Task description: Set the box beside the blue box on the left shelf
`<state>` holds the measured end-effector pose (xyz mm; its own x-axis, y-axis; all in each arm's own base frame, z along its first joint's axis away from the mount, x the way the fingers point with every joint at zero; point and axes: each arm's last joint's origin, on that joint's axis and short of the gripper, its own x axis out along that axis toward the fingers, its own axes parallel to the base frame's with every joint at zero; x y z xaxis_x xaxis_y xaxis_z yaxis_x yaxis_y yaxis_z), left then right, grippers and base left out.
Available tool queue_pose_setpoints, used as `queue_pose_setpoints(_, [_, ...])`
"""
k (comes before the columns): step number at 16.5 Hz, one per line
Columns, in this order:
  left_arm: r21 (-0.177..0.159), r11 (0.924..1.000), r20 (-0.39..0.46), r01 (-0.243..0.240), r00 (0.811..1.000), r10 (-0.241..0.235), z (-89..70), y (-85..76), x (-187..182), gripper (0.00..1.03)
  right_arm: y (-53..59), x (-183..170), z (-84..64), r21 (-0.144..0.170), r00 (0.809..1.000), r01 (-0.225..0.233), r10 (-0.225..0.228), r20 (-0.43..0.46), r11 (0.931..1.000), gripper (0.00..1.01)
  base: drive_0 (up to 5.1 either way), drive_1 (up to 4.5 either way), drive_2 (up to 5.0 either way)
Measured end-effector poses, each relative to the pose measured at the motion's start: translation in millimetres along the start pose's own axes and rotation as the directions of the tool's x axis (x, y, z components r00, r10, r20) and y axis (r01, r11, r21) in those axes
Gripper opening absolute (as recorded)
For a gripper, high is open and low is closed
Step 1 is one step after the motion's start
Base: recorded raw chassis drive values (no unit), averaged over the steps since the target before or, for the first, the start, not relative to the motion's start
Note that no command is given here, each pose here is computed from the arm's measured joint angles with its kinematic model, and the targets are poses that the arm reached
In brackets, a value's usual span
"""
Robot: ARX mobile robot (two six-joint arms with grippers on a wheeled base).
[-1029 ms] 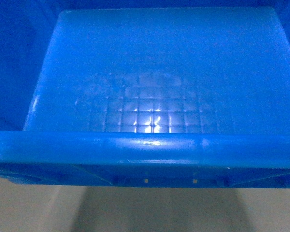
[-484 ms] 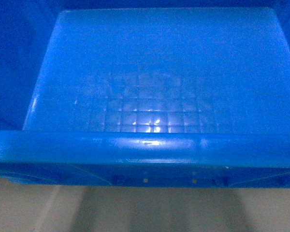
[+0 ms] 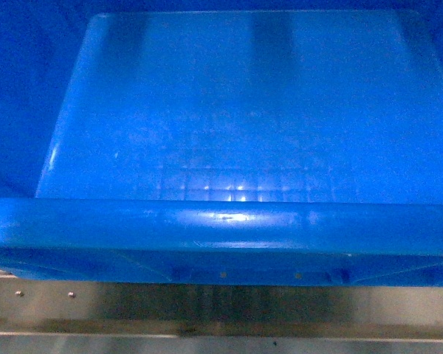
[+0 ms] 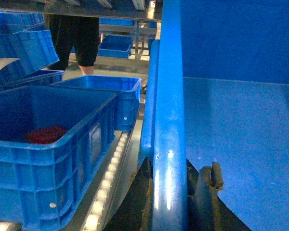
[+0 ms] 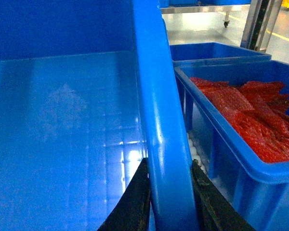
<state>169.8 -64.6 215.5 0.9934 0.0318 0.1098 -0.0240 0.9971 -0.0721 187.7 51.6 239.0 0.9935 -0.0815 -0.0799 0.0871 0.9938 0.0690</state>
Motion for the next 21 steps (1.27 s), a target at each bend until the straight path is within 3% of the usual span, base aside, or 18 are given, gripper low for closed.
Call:
queue_pose_setpoints(5, [0.0, 1.0, 0.0, 0.0, 1.0, 0.0, 0.0, 0.0, 0.0, 0.1, 0.0, 0.0, -0.1, 0.0, 1.0, 0.0, 0.0, -0.001, 1.0, 0.14, 0.0, 4.05, -4.2])
queue_pose_setpoints(21, [0.001, 1.0, -0.003, 0.0, 1.0, 0.0, -0.5, -0.1, 0.2, 0.1, 0.1, 0.3, -0.4, -0.001, 1.0, 0.0, 0.0, -0.003, 1.0, 0.14, 0.0, 0.0, 0.0])
